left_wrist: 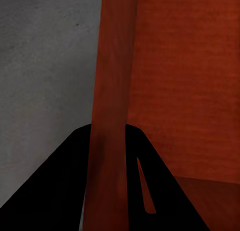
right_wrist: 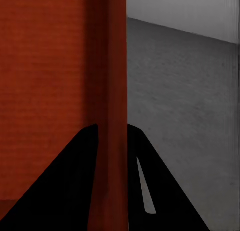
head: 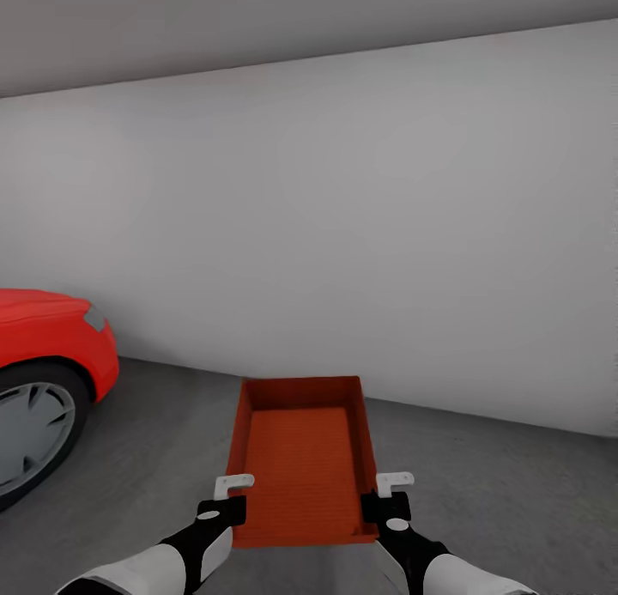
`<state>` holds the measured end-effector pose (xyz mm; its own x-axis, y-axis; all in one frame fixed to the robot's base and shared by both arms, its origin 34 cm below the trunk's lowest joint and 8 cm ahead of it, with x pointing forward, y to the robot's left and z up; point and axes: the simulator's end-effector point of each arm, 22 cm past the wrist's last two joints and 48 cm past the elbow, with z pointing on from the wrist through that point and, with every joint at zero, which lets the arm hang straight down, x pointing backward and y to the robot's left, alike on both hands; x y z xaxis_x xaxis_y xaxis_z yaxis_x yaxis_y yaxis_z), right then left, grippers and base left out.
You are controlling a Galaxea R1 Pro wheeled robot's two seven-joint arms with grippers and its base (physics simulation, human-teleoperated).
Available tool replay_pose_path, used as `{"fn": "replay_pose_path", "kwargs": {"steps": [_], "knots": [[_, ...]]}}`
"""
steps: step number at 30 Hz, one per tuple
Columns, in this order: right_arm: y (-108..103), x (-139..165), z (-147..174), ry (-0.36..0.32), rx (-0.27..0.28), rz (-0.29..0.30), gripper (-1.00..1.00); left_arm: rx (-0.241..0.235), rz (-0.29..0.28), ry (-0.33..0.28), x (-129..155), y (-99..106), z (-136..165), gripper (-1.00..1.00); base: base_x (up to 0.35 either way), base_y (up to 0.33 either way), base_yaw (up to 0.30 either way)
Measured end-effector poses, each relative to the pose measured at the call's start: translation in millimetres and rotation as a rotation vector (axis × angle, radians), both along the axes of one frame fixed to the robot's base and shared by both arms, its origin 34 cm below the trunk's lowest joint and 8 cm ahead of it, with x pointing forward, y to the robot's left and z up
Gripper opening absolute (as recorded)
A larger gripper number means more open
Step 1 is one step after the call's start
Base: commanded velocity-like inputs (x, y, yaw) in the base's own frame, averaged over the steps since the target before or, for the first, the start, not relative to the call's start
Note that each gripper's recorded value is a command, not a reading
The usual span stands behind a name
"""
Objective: Move the two storage containers from the living room to the garage. In the garage, place one container on the floor and stack the other container on top of it (either order is fine).
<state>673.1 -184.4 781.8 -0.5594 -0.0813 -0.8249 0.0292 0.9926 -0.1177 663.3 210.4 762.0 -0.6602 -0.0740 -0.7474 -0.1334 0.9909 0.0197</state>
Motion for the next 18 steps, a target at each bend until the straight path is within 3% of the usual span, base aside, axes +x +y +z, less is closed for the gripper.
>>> {"fn": "replay_pose_path", "kwargs": {"steps": [11,18], "knots": [[0.0,0.4,0.5,-0.002,-0.001,0.001,-1.00,-0.001,0.001,-0.002,0.2,0.0,0.2,-1.00,0.305,0.207,-0.276],[0.2,0.3,0.4,-0.002,0.000,0.001,-1.00,0.000,0.001,-0.002,0.2,0.1,0.3,-1.00,0.305,0.204,-0.056]]}}
